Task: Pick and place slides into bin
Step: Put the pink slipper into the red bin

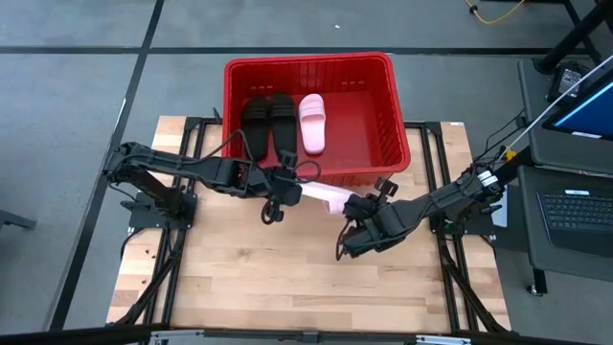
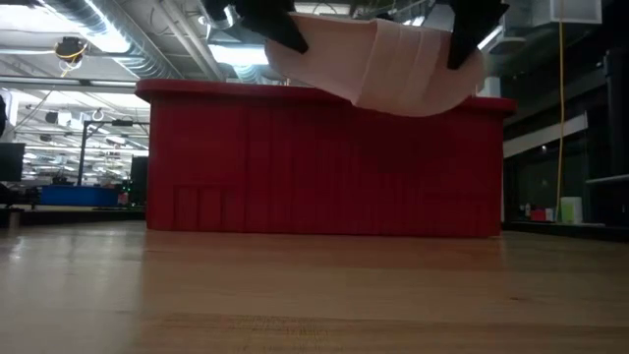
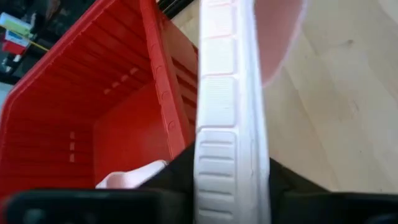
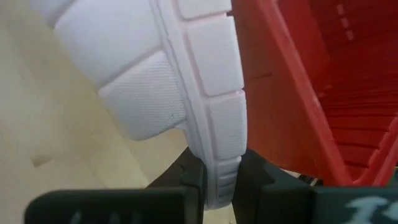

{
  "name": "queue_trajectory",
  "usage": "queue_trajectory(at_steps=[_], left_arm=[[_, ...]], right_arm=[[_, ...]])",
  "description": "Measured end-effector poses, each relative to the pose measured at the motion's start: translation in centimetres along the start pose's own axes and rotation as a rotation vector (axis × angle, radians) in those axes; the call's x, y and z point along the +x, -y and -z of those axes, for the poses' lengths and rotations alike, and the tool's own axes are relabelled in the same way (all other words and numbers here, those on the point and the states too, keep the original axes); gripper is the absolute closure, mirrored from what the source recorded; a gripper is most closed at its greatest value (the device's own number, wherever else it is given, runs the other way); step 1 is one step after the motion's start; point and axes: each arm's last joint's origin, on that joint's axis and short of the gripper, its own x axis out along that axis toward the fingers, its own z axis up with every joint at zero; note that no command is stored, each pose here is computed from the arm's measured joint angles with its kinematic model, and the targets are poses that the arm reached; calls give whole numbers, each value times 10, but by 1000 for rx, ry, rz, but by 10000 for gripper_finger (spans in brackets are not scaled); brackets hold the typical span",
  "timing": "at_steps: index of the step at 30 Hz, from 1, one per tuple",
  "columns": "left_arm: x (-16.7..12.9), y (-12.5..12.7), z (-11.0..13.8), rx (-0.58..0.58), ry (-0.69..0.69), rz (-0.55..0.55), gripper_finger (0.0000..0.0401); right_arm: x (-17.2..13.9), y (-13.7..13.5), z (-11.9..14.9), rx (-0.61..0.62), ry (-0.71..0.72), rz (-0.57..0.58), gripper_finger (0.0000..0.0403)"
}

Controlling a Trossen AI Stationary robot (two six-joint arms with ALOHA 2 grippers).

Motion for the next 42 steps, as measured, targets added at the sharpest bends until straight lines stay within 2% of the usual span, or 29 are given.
queue_trajectory(at_steps=[2, 8, 13, 17, 24, 29, 34, 42], left_arm=[[0, 0, 0, -2, 8, 9, 341], [0, -1, 0, -24, -4, -14, 341], [-7, -4, 0, -27, 15, -28, 341], [-21, -12, 0, -27, 37, -98, 341], [-43, -30, 6, -66, 73, -175, 341], [-53, -43, 12, -117, 93, -212, 341], [-67, -47, 16, -125, 137, -194, 341], [-88, -51, 30, -137, 99, -200, 341]], right_arm=[[0, -1, 0, 7, 1, -5, 356], [-3, 0, -2, 26, 8, -16, 355], [-16, 6, -11, 73, 37, -67, 328], [-29, 13, -20, 137, 82, -102, 319], [-50, 25, -32, 137, 157, -155, 315], [-67, 40, -40, 174, 243, -132, 303], [-82, 52, -47, 121, 323, -129, 283], [-91, 63, -52, 66, 362, -123, 236]])
